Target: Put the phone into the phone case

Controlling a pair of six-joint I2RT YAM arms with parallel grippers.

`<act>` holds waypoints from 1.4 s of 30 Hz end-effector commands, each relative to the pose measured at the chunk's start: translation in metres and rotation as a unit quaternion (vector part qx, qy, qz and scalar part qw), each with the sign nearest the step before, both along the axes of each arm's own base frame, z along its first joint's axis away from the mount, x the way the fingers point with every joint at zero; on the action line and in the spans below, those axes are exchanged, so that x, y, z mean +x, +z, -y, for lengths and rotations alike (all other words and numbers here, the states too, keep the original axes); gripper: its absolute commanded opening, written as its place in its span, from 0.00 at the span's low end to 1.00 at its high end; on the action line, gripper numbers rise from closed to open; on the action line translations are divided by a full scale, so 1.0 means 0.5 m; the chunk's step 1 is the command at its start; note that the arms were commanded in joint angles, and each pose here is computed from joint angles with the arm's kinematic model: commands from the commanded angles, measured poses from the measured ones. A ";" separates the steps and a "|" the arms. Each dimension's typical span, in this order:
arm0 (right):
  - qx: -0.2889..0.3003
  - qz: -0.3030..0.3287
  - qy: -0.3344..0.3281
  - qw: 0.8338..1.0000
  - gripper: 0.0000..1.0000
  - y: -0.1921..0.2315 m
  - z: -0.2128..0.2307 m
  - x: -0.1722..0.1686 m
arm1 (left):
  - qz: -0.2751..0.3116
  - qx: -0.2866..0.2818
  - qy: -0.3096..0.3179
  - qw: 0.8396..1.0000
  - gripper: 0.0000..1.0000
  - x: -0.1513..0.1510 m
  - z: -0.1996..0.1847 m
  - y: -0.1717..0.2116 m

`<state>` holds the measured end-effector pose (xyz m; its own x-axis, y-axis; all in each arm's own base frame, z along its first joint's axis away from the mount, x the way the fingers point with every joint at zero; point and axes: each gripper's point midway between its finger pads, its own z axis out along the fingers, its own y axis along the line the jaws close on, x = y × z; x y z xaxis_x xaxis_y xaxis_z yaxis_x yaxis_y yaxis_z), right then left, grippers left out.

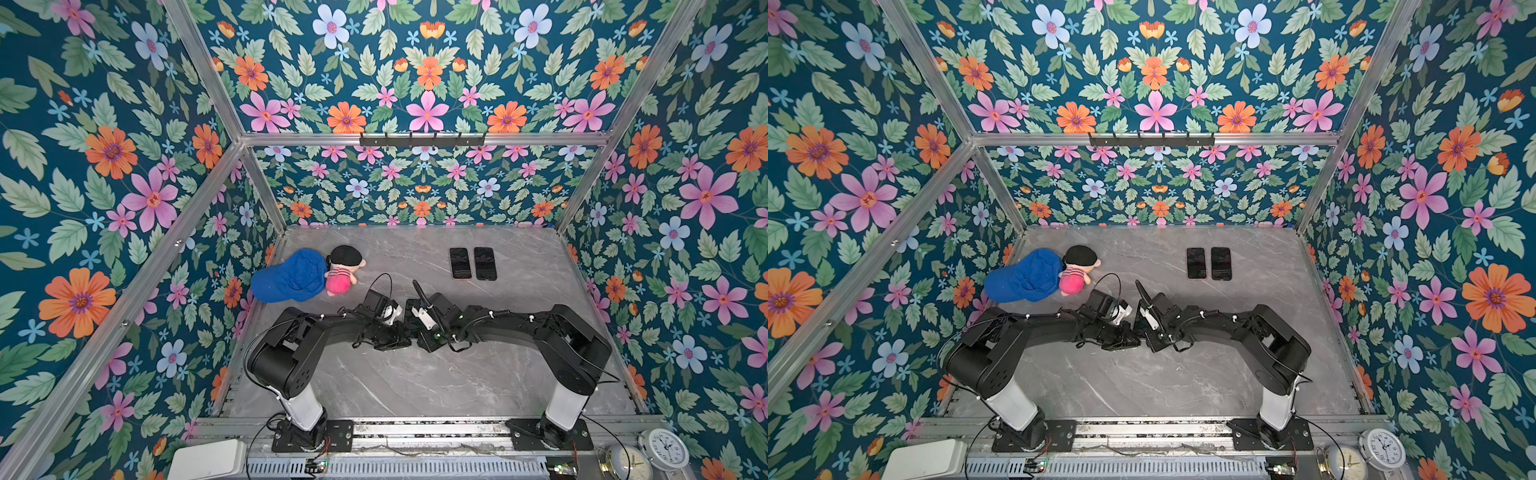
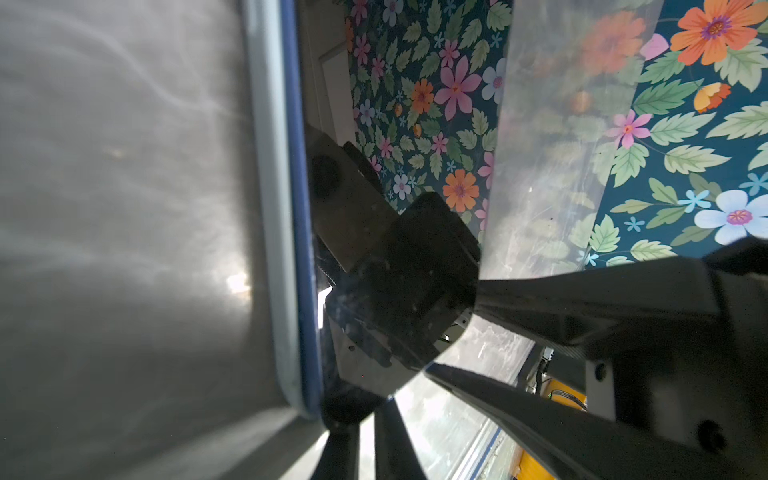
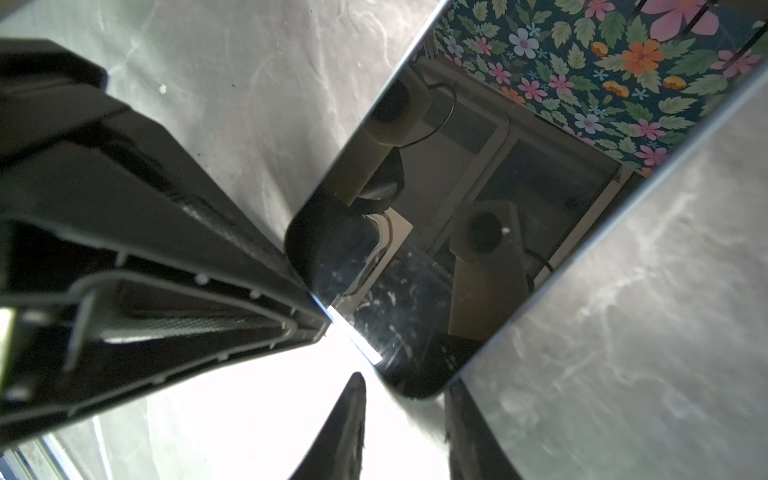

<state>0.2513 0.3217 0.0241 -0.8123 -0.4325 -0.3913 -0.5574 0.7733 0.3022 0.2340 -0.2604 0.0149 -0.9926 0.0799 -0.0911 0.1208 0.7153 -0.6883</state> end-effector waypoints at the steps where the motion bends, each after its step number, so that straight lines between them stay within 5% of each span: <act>1: -0.011 -0.010 0.000 1.000 0.34 -0.004 0.012 -0.013 | 0.004 0.071 0.027 0.997 0.13 -0.001 -0.048 -0.035; 7: 0.009 -0.007 -0.020 1.000 0.41 0.035 0.010 -0.012 | 0.039 0.054 0.048 0.997 0.21 0.012 -0.049 0.026; 16: 0.112 -0.076 -0.150 0.980 0.44 0.081 -0.010 0.014 | 0.054 0.048 0.065 0.995 0.36 0.041 -0.042 0.033; 33: 0.085 -0.099 -0.152 0.980 0.47 0.027 -0.005 0.021 | 0.039 0.067 0.056 0.995 0.16 0.038 -0.049 -0.003; 42: 0.064 -0.093 -0.160 0.981 0.48 0.014 0.008 0.030 | 0.031 0.070 0.057 0.995 0.13 0.026 -0.056 -0.017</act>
<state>0.2659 0.3228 0.0357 -0.9605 -0.0933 -0.2623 -0.2209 0.8288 0.5141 0.2616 -0.2474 0.0263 -0.9778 -0.0225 -0.2081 0.1177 0.7630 -0.6356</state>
